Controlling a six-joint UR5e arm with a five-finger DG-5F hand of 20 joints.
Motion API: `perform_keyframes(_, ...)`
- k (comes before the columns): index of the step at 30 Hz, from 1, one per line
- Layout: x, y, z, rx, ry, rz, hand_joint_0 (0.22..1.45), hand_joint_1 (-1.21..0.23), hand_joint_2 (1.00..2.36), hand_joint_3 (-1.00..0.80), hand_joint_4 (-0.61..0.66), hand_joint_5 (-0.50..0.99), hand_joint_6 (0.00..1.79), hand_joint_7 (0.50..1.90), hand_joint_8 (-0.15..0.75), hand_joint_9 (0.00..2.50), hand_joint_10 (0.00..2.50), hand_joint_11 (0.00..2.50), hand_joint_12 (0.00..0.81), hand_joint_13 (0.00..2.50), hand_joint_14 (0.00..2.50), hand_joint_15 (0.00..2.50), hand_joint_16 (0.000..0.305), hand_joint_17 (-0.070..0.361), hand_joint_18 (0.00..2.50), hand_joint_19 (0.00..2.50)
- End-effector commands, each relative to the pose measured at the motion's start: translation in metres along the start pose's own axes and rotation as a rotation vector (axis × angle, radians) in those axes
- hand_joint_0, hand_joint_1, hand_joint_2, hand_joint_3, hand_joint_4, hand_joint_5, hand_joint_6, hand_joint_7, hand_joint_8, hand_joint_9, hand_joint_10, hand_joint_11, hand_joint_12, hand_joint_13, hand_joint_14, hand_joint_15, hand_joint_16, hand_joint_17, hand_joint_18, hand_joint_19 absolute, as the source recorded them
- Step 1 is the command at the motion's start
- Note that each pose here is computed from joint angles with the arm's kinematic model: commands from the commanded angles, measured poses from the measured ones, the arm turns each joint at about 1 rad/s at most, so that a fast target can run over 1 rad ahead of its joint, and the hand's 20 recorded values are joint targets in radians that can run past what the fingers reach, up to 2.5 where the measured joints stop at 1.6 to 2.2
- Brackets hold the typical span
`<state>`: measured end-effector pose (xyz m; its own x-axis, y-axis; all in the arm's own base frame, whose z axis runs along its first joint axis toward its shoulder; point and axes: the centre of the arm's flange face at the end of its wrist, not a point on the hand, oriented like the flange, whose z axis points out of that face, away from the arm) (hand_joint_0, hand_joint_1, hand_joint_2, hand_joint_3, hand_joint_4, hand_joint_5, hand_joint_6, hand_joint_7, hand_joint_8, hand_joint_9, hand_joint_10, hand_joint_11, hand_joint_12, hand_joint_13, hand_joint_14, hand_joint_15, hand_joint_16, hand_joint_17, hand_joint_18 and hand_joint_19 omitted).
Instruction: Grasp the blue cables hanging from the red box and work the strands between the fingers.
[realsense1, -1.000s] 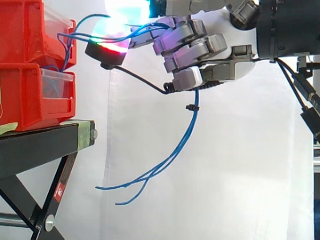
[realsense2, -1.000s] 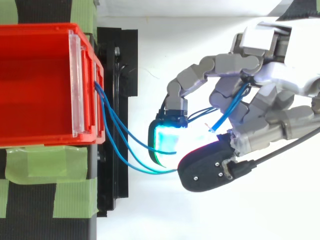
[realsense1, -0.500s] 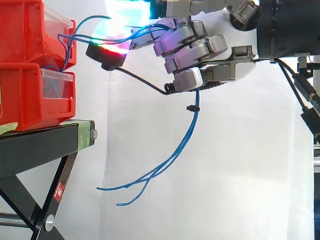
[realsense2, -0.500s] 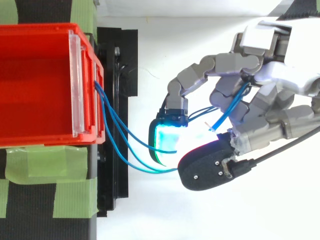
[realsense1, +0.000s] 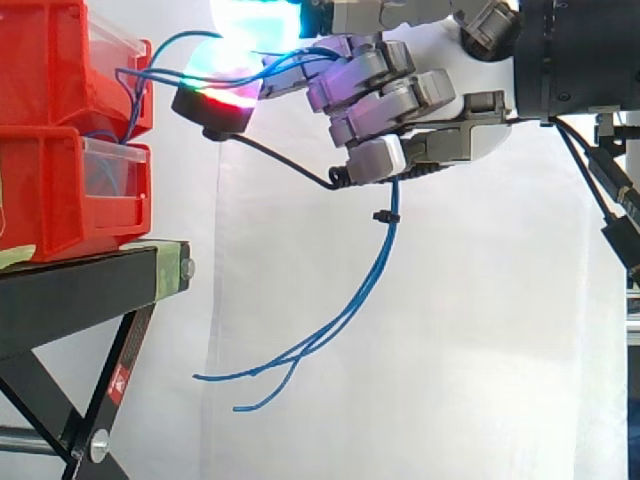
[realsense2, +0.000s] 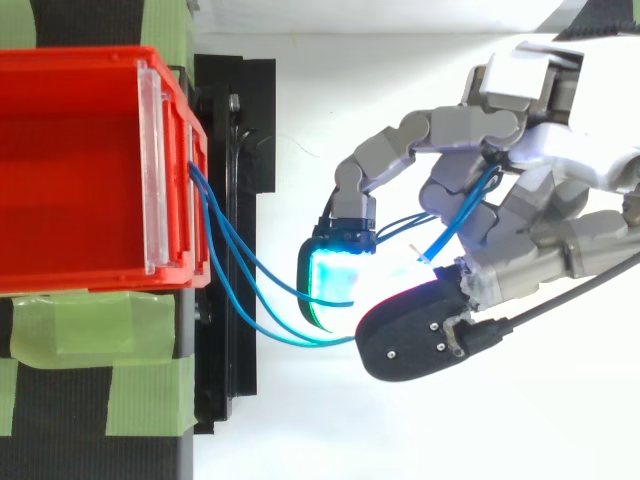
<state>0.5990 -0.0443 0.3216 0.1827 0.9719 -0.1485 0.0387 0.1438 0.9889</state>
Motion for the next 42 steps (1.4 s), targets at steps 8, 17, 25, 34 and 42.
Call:
perform_keyframes(8, 0.0002, 0.0000, 0.0000, 0.000, 0.000, 0.000, 1.11, -0.80, 1.01, 0.02, 0.02, 0.29, 0.88, 0.96, 0.351, 1.18, 2.50, 2.10, 0.507, 1.55, 2.50, 1.25, 0.073, 0.163, 1.78, 0.68)
perform_keyframes(17, 0.0002, 0.0000, 0.0000, 0.000, 0.000, 0.000, 1.12, -0.80, 1.01, 0.03, 0.02, 0.28, 0.89, 0.95, 0.351, 1.18, 2.50, 2.10, 0.507, 1.55, 2.50, 1.25, 0.073, 0.163, 1.78, 0.68)
perform_keyframes(25, 0.0002, 0.0000, 0.0000, 0.000, 0.000, 0.000, 1.12, -0.79, 1.01, 0.03, 0.01, 0.28, 0.90, 0.94, 0.351, 1.18, 2.50, 2.10, 0.507, 1.55, 2.50, 1.25, 0.073, 0.163, 1.78, 0.68)
perform_keyframes(34, -0.0007, -0.0001, 0.0001, 0.000, -0.001, 0.000, 1.12, -0.79, 1.01, 0.03, 0.01, 0.27, 0.90, 0.94, 0.351, 1.18, 2.50, 2.10, 0.507, 1.55, 2.50, 1.25, 0.073, 0.163, 1.78, 0.68)
perform_keyframes(42, 0.0002, 0.0000, 0.0000, 0.000, 0.000, 0.000, 1.12, -0.79, 1.01, 0.03, 0.01, 0.27, 0.90, 0.94, 0.351, 1.18, 2.50, 2.10, 0.507, 1.55, 2.50, 1.25, 0.073, 0.163, 1.78, 0.68)
